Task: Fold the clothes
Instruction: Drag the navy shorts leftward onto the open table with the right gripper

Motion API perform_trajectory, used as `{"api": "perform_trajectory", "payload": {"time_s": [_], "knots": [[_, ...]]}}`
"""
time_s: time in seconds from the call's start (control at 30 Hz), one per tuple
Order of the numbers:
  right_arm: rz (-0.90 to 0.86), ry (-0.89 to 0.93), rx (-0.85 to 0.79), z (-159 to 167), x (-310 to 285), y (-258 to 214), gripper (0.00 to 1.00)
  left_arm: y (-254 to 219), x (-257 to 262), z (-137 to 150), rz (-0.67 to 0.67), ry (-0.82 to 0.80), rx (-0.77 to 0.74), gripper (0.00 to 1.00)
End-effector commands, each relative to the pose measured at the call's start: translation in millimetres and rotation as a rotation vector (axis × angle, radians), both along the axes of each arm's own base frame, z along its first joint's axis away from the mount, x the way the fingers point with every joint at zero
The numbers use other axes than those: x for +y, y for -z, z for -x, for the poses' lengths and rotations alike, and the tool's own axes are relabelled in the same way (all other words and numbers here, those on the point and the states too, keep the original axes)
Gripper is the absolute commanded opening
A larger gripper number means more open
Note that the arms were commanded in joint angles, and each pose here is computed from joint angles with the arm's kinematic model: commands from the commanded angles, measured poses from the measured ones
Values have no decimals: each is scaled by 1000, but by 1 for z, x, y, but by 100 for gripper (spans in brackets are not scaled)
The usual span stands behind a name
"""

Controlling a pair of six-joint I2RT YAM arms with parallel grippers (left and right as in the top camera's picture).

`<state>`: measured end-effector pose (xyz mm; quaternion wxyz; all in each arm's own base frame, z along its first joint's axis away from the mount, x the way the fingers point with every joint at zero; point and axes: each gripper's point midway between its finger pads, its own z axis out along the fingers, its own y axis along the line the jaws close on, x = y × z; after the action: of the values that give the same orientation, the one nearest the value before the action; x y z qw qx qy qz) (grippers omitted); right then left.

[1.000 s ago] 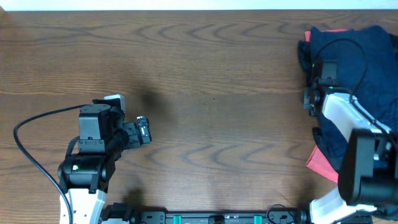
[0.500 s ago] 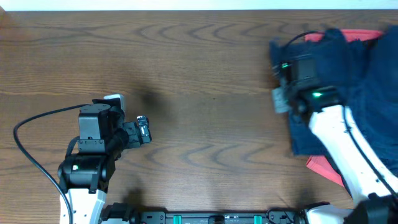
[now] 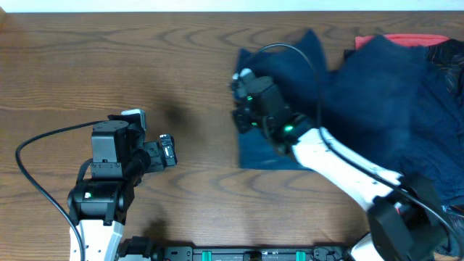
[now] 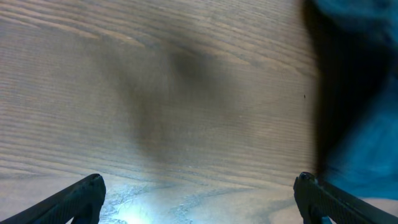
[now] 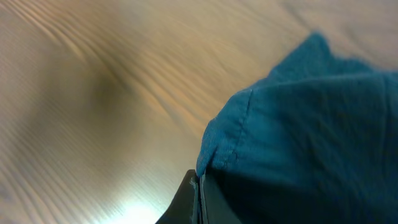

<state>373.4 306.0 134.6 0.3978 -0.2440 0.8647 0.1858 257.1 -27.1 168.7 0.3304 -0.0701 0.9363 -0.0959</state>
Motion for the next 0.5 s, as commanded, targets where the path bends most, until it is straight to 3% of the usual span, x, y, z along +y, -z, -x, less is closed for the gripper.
{"api": "perform_trajectory", "payload": {"time_s": [0.0, 0.07, 0.17, 0.33, 0.47], "knots": [[-94, -26, -25, 3, 31, -8, 18, -9, 0, -4, 1, 4, -28, 98], [-85, 32, -79, -8, 26, -14, 40, -9, 0, -4, 1, 4, -28, 98], [-6, 185, -137, -25, -8, -21, 65, -9, -5, -3, 23, 22, -24, 98], [159, 449, -170, -38, -98, -43, 66, -5, -32, 0, 149, 117, 15, 98], [257, 576, -87, -29, -171, -47, 66, 13, -49, -1, 213, 138, 106, 98]]}}
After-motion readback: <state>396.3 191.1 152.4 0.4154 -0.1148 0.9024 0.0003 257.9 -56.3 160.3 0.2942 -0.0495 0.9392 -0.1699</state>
